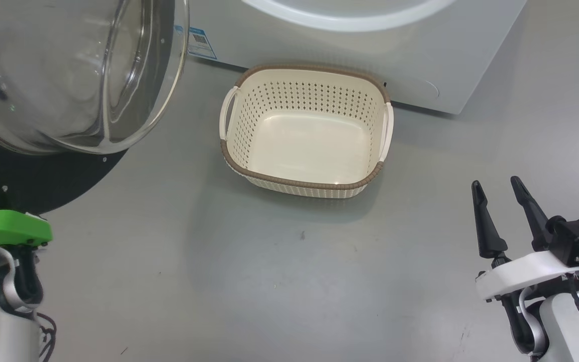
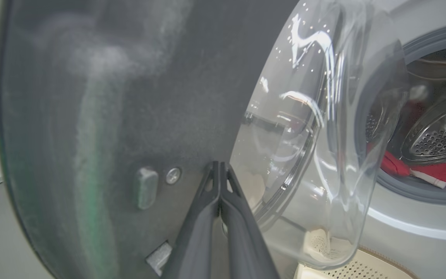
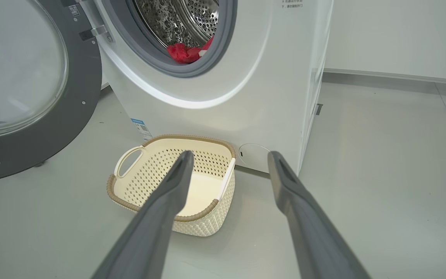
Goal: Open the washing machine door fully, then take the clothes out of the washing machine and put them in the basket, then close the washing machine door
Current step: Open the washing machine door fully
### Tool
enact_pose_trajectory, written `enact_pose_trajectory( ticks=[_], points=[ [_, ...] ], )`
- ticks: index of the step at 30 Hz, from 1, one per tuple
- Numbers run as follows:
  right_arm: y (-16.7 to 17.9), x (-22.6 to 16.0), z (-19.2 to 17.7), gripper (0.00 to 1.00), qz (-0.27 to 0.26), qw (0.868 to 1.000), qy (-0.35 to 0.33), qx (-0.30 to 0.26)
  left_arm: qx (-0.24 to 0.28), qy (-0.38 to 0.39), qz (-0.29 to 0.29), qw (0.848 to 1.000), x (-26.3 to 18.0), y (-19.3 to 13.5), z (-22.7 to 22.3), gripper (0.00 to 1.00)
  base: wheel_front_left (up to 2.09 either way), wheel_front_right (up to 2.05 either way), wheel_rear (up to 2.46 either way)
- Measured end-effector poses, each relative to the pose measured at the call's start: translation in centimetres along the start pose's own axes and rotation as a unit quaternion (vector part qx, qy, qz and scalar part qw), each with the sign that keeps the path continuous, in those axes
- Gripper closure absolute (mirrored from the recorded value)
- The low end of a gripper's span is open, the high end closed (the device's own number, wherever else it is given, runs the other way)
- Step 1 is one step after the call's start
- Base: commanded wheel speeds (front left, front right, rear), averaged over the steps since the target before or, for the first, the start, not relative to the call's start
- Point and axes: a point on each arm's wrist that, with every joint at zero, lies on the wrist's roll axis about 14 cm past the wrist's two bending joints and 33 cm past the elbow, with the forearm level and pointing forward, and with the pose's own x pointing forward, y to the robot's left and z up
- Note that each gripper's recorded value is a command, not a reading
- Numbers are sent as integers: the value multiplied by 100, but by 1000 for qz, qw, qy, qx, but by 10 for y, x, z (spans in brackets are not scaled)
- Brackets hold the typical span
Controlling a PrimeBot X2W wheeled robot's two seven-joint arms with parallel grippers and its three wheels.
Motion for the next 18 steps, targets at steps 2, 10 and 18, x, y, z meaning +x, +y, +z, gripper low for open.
enact_pose_trajectory(
  ticks=[2, 10, 18],
  points=[
    [-3, 3, -2, 0, 0, 1000, 3, 0, 5, -3, 11, 1000, 5, 8, 2, 100, 0, 0, 0],
    [-18, 6, -14, 0, -6, 1000, 21, -5, 28, -9, 44, 999, 20, 35, 8, 100, 0, 0, 0],
    [-26, 10, -29, 0, -5, 999, 40, -2, 61, 4, 68, 996, 36, 56, 10, 100, 0, 0, 0]
  ],
)
